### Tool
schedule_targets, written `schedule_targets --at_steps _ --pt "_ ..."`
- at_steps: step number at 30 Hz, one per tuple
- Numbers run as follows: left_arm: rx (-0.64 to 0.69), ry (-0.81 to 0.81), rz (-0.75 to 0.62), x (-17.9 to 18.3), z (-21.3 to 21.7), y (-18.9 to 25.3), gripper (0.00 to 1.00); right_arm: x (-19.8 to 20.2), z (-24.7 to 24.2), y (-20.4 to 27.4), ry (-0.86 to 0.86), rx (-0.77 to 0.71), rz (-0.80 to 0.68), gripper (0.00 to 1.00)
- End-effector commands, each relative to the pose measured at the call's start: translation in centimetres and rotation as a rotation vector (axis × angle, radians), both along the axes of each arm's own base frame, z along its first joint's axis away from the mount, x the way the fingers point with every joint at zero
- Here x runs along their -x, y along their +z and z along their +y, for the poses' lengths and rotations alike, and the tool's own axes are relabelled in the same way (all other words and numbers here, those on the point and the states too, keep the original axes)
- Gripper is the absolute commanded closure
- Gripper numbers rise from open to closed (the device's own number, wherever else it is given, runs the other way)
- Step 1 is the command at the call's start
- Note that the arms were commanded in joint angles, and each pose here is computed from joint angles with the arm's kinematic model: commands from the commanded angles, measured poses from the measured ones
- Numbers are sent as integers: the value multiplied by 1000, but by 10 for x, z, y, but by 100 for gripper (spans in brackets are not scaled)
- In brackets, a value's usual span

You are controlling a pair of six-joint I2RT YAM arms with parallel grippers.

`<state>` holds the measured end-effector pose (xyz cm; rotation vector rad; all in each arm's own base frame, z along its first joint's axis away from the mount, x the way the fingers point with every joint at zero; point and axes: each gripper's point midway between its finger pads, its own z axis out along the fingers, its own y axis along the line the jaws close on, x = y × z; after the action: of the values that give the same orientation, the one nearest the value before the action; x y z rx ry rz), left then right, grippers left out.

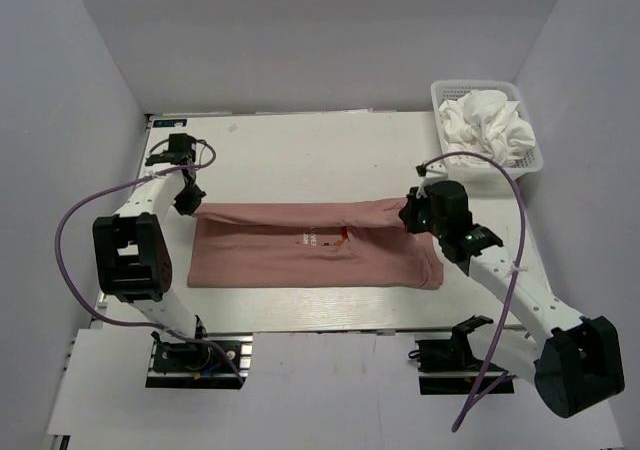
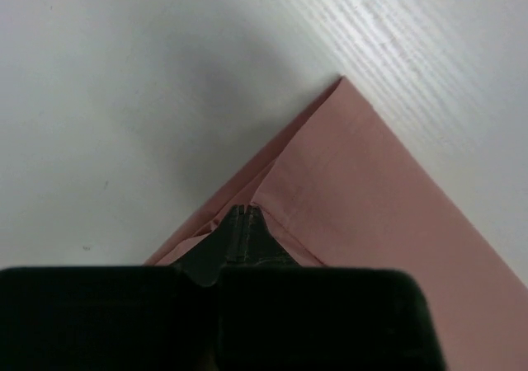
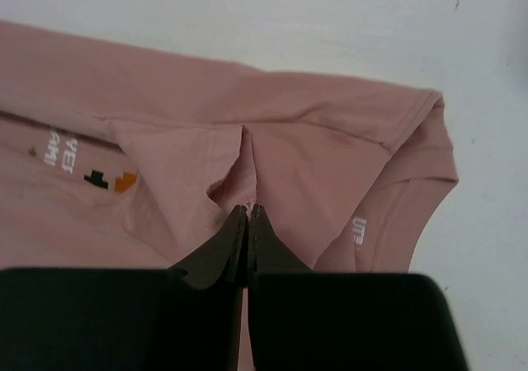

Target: Fold and stack the t-shirts

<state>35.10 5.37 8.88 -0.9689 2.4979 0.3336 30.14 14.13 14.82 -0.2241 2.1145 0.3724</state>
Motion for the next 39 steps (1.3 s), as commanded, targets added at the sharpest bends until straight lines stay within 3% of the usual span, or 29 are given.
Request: schedule_targets --at_steps 1,2,3,7,10,11,12,13,17,23,30,39 --pt "-16 78 -35 14 5 11 100 21 3 -24 39 -1 76 100" --pt "-13 89 -17 20 4 7 100 29 3 -35 44 -2 112 95" --pt "-17 105 12 29 5 0 85 32 3 -39 33 -11 132 92" --pt "11 184 70 50 3 -11 45 73 9 -72 62 -81 279 79" --pt "-2 262 81 62 6 -1 6 106 13 -82 70 -180 366 66" --pt "-21 277 40 63 12 11 0 114 14 -82 70 -199 393 42" --pt "-19 277 6 60 12 20 0 116 15 -74 74 -225 371 22" --pt "-16 278 -29 56 13 30 0 116 16 -69 80 -234 361 10" --pt "99 159 -187 29 -8 62 0 100 14 -41 78 -224 257 10" --pt "266 -45 -233 16 -50 51 0 50 24 -22 64 -183 168 10" --pt "268 -97 -196 37 -53 42 0 25 56 -67 152 -140 334 10" --pt "249 -111 -270 43 -52 63 0 71 92 -100 336 -171 508 10"
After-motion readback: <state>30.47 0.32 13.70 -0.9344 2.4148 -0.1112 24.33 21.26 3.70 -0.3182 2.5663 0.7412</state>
